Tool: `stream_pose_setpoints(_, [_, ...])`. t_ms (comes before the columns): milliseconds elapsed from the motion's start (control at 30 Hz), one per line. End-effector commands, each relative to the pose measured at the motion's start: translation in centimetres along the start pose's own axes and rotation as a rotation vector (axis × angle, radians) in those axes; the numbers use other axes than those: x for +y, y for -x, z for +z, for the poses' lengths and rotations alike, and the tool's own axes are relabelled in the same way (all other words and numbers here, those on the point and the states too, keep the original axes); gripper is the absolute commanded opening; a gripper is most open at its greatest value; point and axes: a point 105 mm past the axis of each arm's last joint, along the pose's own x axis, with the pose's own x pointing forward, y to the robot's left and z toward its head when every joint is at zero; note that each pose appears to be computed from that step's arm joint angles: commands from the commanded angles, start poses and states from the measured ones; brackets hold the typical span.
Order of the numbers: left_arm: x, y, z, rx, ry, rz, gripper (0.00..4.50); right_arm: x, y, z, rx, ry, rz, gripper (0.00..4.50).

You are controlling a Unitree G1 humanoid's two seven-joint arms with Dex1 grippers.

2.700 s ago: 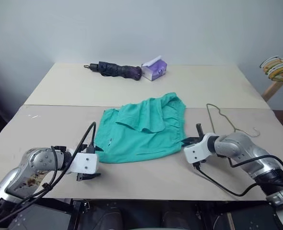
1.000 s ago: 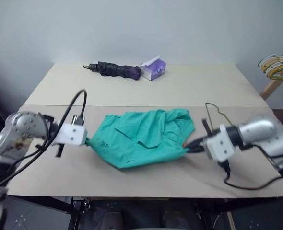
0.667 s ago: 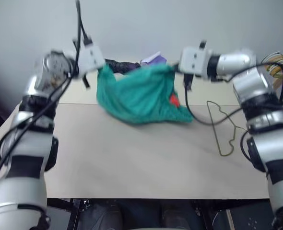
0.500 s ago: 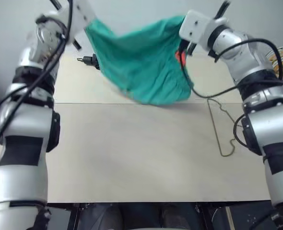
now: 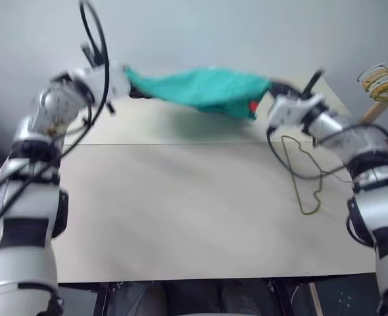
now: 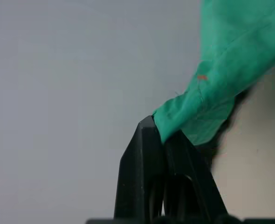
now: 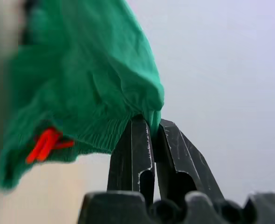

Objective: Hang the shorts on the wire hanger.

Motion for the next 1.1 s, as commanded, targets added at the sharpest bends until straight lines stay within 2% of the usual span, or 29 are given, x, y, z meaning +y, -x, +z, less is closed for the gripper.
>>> stream_pose_setpoints(33, [-3.4, 3.3, 2.0, -0.087, 0.016, -0.233, 0.02, 2.5, 2.4, 2.1, -0.163, -0.006, 0.137, 0.0])
stream_pose_setpoints(133, [-8.5, 7.3, 2.2, -0.062, 0.059, -0.504, 0.02, 6.0, 4.7, 3.0, -0.232, -0.016, 0.286, 0.0])
stream_pose_setpoints(200, [-10.1, 9.1, 2.2, -0.012, 0.082, -0.602, 0.02, 7.3, 5.8, 3.4, -0.258, -0.012, 0.351, 0.0])
stream_pose_setpoints(367, [-13.0, 13.7, 2.2, 0.086, 0.093, -0.873, 0.02, 9.9, 8.8, 3.9, -0.303, 0.026, 0.51, 0.0])
stream_pose_setpoints(467, [-13.8, 15.3, 2.8, 0.086, 0.078, -0.967, 0.02, 10.6, 9.9, 4.2, -0.315, 0.039, 0.557, 0.0])
stream_pose_setpoints(767, [-17.5, 18.4, 7.2, -0.036, 0.198, -1.117, 0.02, 11.6, 12.6, 6.5, -0.359, -0.051, 0.618, 0.0])
stream_pose_setpoints(933, [-19.6, 21.2, 7.3, -0.044, 0.239, -1.219, 0.02, 11.6, 13.2, 6.9, -0.347, -0.066, 0.637, 0.0])
stream_pose_setpoints(1100, [-20.7, 22.5, 6.9, -0.045, 0.258, -1.234, 0.02, 11.6, 13.1, 7.2, -0.346, -0.068, 0.636, 0.0])
